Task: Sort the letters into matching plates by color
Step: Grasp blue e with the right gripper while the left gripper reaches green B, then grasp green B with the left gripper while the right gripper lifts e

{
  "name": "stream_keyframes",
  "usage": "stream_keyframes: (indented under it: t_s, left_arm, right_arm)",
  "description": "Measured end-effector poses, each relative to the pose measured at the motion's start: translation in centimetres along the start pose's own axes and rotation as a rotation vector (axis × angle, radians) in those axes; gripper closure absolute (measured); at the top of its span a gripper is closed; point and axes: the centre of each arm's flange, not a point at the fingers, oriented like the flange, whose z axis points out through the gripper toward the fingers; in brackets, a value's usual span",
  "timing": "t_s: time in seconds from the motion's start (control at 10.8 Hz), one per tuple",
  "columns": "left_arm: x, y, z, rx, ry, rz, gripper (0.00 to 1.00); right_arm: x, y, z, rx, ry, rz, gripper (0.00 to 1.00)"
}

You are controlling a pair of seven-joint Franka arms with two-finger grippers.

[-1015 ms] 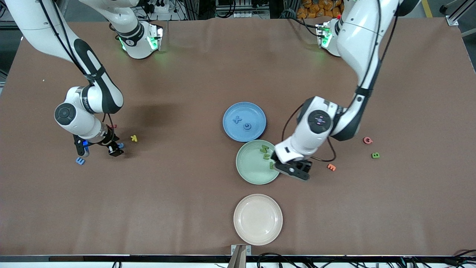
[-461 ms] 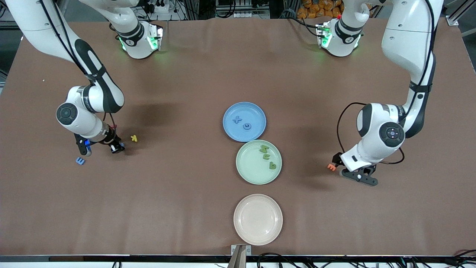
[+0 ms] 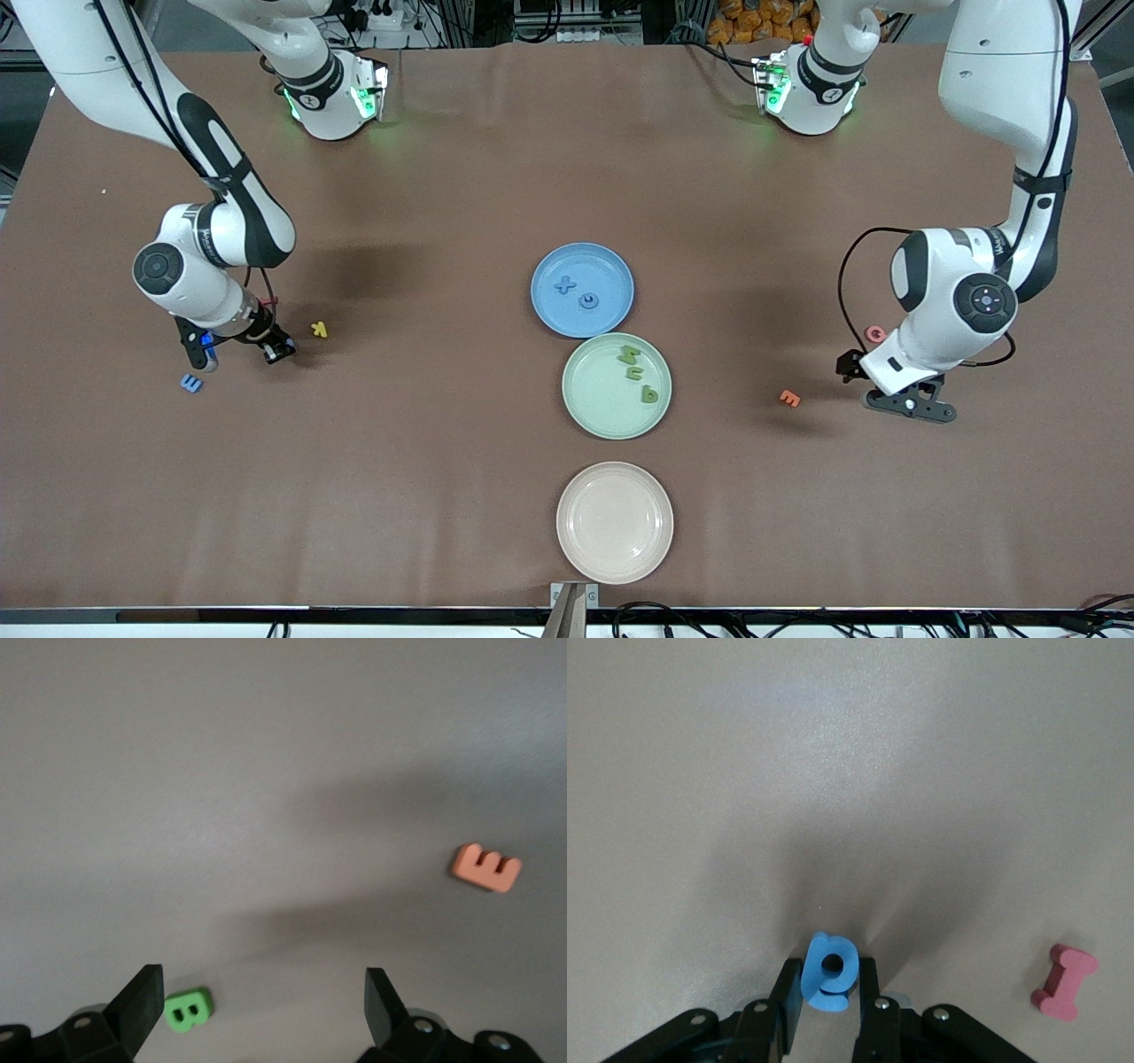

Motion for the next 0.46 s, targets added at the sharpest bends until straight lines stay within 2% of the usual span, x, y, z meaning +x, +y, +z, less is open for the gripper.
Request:
stream_keyframes:
  t_s: [0.28,0.46]
  left_arm:
    - [-1.5,-1.9,0.3,-0.033,-0.009,-0.092,0.01]
    - [-2.4,-3.7,0.9,-0.054,0.007,-0.174,0.02]
  right_arm:
    - [0.0,0.0,0.0,0.002,0.002,-0.050,0.71]
    - [0.1,0.1,0.0,0.002,0.002,-0.137,0.71]
